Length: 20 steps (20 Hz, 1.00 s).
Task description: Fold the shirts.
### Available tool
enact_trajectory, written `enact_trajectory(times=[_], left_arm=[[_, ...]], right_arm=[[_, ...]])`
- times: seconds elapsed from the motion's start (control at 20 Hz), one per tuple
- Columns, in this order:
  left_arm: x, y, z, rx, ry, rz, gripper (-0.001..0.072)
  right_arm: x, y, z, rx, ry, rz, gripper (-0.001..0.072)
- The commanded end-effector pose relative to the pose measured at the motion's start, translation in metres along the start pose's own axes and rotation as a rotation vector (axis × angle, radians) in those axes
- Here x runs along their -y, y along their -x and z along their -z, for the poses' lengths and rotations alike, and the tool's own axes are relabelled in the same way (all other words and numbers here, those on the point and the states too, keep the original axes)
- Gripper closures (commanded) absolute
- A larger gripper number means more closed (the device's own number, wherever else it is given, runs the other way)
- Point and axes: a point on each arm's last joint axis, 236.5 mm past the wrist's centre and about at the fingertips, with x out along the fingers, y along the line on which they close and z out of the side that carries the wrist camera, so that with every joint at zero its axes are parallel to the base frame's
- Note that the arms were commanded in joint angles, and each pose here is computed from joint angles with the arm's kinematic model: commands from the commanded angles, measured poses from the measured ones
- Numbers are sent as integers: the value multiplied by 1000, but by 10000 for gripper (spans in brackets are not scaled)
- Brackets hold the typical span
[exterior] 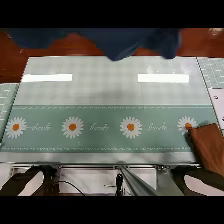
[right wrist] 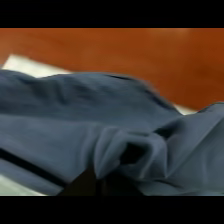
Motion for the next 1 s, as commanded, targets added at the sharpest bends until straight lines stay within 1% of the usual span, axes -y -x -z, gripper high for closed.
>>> enact_trajectory(times=[0.0, 0.1, 0.2, 0.3, 0.4, 0.45, 0.55, 0.7, 0.85, 0.95], left_arm=[[94, 70, -80, 210, -205, 57, 682], [135, 99, -79, 230, -278, 99, 682], [160, 117, -56, 171, -327, 130, 682], [173, 128, -12, 15, -351, 164, 681], [168, 132, 31, -147, -315, 176, 681], [157, 132, 54, -228, -283, 171, 682], [119, 125, 101, -380, -178, 118, 681], [55, 106, 182, -573, 50, 68, 681], [-5, 87, 268, -688, 260, 17, 681], [-45, 74, 324, -711, 367, -57, 681]], right_arm=[[-46, 143, -38, 252, 152, 106, 686], [-76, 201, -34, 335, 204, 106, 686], [-96, 238, -21, 367, 234, 104, 686], [-105, 253, 4, 316, 232, 97, 686], [-101, 247, 39, 171, 202, 96, 685], [-97, 235, 57, 87, 169, 86, 686], [-84, 199, 94, -91, 103, 52, 685], [-53, 128, 150, -296, -23, 22, 685], [-9, 46, 193, -335, -163, 49, 686], [20, -4, 214, -342, -247, 80, 686]])
